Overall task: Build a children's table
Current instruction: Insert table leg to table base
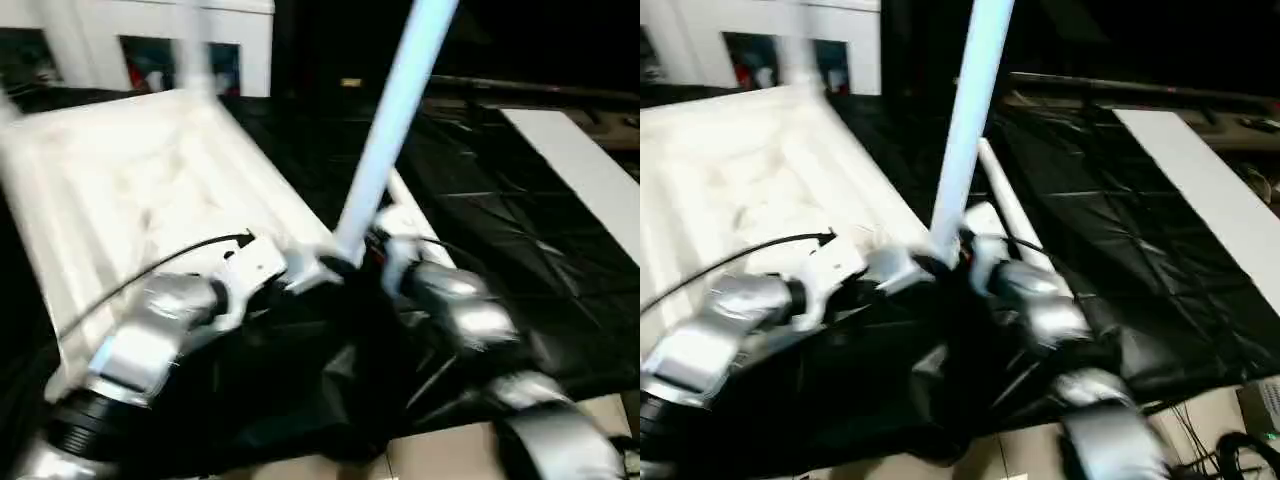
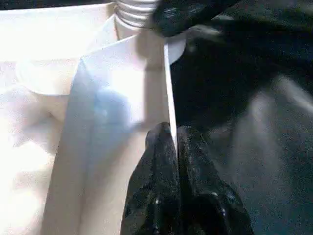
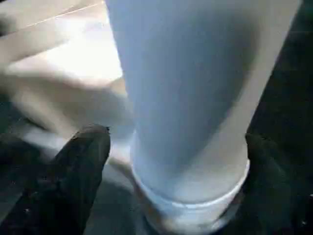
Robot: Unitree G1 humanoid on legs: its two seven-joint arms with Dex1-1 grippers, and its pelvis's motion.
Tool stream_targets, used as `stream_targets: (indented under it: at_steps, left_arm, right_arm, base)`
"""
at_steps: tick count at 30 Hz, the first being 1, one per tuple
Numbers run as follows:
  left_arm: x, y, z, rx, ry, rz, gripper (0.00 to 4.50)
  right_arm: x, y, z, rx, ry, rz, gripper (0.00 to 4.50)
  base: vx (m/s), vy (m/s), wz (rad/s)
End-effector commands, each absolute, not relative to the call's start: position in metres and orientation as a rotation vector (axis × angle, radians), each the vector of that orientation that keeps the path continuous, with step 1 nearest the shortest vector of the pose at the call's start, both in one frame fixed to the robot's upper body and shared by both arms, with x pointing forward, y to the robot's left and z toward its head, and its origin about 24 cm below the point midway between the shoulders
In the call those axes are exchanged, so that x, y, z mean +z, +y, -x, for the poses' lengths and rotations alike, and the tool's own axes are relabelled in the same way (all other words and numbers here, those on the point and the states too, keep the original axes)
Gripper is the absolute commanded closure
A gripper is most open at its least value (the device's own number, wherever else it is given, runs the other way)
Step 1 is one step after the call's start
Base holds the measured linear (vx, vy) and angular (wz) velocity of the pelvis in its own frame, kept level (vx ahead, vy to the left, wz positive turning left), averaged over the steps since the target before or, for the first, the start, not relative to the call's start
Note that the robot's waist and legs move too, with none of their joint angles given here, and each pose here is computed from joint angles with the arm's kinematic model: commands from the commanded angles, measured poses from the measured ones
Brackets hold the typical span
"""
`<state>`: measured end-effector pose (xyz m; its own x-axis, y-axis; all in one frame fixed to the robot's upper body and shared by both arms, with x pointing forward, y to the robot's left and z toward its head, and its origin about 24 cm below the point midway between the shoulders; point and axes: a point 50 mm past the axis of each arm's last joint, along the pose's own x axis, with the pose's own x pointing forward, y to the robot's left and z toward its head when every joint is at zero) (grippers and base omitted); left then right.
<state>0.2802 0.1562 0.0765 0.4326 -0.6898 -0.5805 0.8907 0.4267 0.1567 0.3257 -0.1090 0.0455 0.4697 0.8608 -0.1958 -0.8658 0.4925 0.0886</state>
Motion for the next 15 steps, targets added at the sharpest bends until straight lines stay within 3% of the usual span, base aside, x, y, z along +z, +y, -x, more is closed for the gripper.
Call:
stream_targets:
  at_steps: [1, 5, 13, 15]
  left_arm:
    - [0.073, 0.144, -0.275, -1.136, 0.436, -0.454, 4.50]
    - [0.069, 0.160, -0.274, -1.193, 0.466, -0.484, 4.50]
    - [0.072, 0.161, -0.276, -1.241, 0.445, -0.475, 4.50]
    - [0.072, 0.161, -0.277, -1.246, 0.439, -0.473, 4.50]
  right_arm:
    - [0.051, -0.100, -0.320, 1.161, 0.212, 0.031, 0.40]
    - [0.053, -0.109, -0.312, 1.258, 0.211, 0.062, 0.40]
    - [0.053, -0.109, -0.309, 1.293, 0.239, 0.078, 0.40]
    - [0.053, -0.109, -0.310, 1.272, 0.239, 0.066, 0.64]
  base:
    - [0.000, 0.000, 0.00]
    - [0.000, 0.000, 0.00]
    - [0.000, 0.000, 0.00]
    - [0.000, 0.000, 0.00]
